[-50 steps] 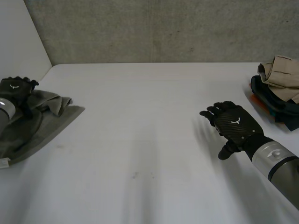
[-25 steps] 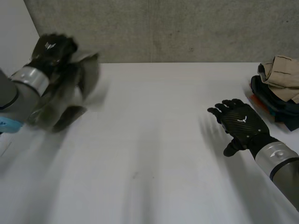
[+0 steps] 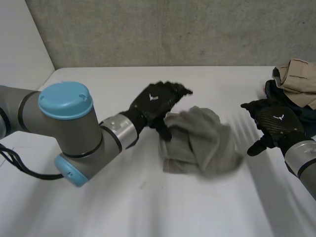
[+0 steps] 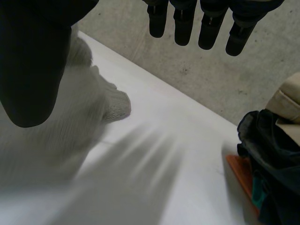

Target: Fold the laundry.

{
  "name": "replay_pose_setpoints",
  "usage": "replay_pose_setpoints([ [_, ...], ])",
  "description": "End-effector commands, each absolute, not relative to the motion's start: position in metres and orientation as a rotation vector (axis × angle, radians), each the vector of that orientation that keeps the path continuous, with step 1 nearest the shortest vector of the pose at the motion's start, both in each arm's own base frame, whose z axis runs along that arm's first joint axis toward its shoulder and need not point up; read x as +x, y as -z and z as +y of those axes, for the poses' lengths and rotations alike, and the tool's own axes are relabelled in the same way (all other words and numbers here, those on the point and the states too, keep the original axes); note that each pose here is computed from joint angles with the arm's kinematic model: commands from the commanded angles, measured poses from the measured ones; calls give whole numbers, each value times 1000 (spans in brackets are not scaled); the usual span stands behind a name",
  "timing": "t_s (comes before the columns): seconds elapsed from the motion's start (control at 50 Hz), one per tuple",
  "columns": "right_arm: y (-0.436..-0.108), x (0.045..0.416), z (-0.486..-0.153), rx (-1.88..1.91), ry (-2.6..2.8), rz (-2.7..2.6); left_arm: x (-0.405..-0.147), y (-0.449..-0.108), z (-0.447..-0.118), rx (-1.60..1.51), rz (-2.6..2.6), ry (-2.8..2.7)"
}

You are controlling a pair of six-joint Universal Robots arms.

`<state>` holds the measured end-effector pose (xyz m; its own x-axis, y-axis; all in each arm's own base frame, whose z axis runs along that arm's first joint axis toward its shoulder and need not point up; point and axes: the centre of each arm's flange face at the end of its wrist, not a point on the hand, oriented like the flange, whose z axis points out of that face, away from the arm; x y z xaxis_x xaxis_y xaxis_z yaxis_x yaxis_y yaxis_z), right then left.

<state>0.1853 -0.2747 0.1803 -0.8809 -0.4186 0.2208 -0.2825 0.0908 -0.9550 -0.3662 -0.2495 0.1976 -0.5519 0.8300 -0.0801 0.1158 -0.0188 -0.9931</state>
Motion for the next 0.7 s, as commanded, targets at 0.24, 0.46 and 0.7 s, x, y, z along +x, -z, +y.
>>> replay_pose_setpoints([
  [0.24,-191,181,-251,-730,1570,2448,-308,-203,-232,-772,-1974,-1520],
  [0.46,-171,190,-245,-889,1580,2399,-304,-170,-206,-800,-2062,-1369],
  [0.7,-156,196,-240,-1099,1547,2395,-331,-136,-214,-849,-2067,-1295],
])
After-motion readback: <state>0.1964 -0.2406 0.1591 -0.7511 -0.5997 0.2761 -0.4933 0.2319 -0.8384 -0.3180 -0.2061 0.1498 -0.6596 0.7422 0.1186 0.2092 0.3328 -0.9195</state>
